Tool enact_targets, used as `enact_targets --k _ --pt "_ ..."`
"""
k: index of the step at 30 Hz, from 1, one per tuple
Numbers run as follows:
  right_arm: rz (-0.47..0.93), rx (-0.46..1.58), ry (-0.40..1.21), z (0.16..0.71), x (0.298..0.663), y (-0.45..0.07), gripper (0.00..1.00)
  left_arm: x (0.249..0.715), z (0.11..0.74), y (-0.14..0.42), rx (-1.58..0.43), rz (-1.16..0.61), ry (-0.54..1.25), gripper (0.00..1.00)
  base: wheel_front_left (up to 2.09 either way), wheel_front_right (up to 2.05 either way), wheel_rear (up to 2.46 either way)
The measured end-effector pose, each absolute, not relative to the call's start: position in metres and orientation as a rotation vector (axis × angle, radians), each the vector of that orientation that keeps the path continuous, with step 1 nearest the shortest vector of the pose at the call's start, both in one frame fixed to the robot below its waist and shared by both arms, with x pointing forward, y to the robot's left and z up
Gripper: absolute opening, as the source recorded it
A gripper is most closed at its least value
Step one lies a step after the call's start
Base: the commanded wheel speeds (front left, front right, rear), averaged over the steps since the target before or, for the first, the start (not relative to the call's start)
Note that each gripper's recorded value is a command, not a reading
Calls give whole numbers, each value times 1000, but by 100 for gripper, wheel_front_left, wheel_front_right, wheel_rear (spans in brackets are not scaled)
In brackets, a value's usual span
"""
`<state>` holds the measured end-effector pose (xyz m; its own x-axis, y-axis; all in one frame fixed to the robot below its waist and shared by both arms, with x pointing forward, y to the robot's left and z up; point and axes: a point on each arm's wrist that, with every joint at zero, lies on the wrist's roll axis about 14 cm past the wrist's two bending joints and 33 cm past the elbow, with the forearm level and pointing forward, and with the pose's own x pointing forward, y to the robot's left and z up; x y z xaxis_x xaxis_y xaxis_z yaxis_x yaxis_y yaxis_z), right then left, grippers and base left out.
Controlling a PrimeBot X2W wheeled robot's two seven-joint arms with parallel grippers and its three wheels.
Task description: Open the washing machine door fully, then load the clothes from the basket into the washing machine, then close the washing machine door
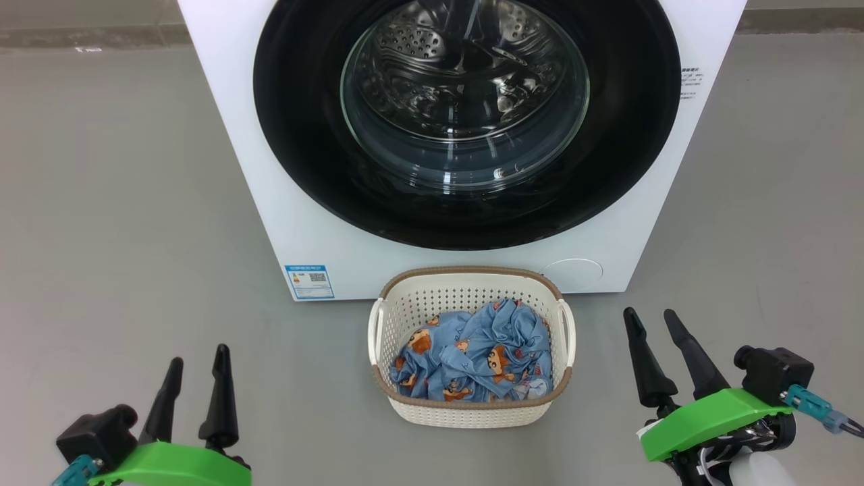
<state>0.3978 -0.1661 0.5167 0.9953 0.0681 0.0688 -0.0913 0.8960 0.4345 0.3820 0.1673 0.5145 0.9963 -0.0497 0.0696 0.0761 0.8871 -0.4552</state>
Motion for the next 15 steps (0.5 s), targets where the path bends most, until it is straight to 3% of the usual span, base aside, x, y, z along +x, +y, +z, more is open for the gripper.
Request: enact_targets --k 15 --pt "127 247 -78 520 400 -156 100 385 517 165 -329 -79 -84 100 0 0 0"
